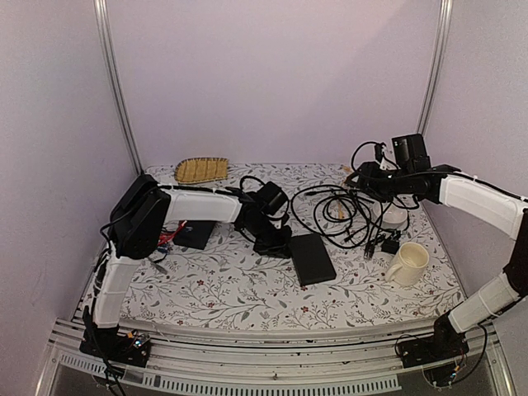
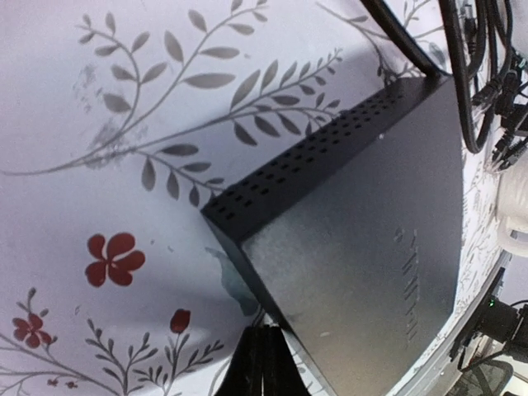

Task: Pull the plug from the switch port
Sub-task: Move the switch port to the center of the board.

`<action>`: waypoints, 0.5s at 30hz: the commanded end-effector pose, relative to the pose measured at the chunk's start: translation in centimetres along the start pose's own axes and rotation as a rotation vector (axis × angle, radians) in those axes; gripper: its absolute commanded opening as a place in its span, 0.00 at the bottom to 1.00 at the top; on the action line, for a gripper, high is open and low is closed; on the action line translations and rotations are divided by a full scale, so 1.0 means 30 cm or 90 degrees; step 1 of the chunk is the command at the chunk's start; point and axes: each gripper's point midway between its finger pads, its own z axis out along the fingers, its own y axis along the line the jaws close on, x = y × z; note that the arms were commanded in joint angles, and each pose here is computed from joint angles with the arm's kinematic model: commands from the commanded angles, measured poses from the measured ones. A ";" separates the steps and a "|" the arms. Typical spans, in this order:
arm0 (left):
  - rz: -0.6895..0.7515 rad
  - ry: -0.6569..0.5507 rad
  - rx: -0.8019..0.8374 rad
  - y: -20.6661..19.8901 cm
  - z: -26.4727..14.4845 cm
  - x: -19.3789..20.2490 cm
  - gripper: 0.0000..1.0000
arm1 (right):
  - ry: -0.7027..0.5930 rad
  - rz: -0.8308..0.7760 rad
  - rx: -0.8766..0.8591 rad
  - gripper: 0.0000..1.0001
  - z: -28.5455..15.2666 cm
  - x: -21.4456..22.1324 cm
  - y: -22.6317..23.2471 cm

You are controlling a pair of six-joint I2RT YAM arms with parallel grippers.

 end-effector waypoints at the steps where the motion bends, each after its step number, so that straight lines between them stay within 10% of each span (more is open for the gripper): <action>1: -0.001 -0.005 -0.018 0.002 0.032 -0.021 0.04 | -0.013 -0.010 0.002 0.56 -0.034 0.005 0.008; 15: -0.002 -0.025 0.025 -0.095 0.073 -0.102 0.02 | -0.011 -0.009 0.006 0.56 -0.055 0.033 0.005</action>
